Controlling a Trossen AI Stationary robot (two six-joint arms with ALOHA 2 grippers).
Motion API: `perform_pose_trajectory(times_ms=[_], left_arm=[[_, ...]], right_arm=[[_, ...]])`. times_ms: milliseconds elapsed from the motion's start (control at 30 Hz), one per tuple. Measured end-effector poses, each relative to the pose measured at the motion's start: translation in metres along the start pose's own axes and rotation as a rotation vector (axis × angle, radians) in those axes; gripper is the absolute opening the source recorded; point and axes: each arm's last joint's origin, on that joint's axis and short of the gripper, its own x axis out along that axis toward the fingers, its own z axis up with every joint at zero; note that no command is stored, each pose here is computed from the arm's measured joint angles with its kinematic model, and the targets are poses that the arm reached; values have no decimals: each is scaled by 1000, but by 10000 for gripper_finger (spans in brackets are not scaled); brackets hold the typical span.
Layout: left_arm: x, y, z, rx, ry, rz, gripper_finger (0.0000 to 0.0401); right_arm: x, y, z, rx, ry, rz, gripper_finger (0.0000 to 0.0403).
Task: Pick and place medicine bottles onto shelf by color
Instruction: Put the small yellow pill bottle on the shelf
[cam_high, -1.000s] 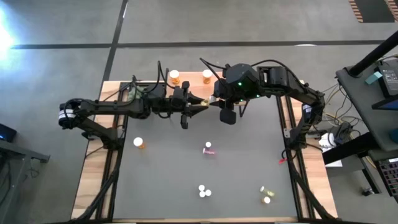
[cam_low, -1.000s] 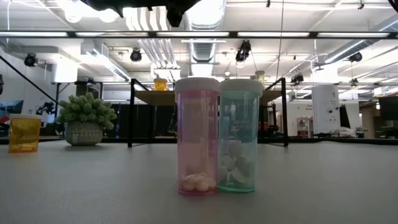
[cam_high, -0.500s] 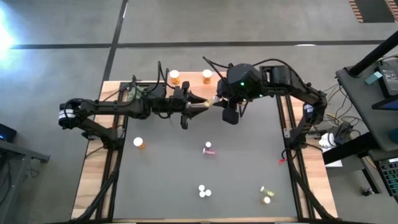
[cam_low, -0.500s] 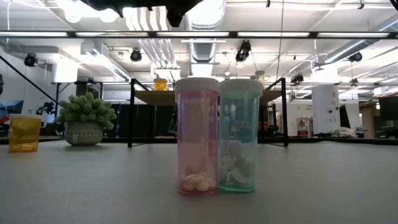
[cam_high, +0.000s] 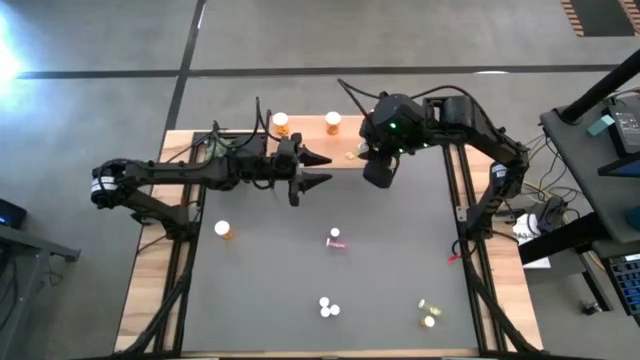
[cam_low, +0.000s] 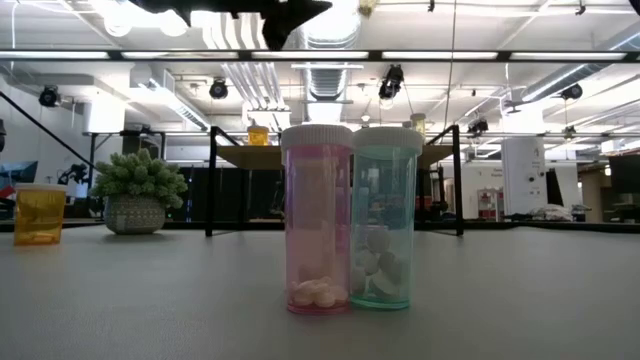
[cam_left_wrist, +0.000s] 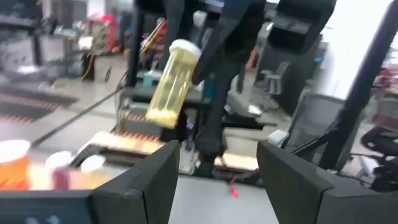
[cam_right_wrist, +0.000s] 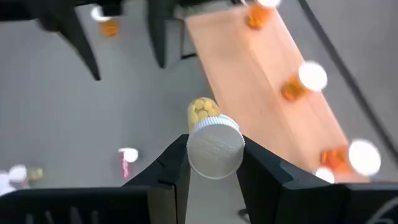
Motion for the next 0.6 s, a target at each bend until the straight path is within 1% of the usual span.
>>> perform_pose_trajectory(times_ms=[133,267,333,467,533,600], left_arm=[[-14,1,6,-32,49,69,201],[-29,-2,13,-39,86,113,201],[-35,-4,18,-37,73,121,201],[-47,-8,29,-31,34,118,201],[-51,-10,33,-29,18,114,201],[-55,-11,37,-27,5,111,201]], right_arm=[[14,-19,0,145,62,-48,100],[36,-46,2,299,132,-116,100],[48,-60,2,348,158,-143,100],[73,-86,3,432,217,-159,101],[87,-95,2,474,249,-166,104],[100,-102,1,491,284,-172,108]])
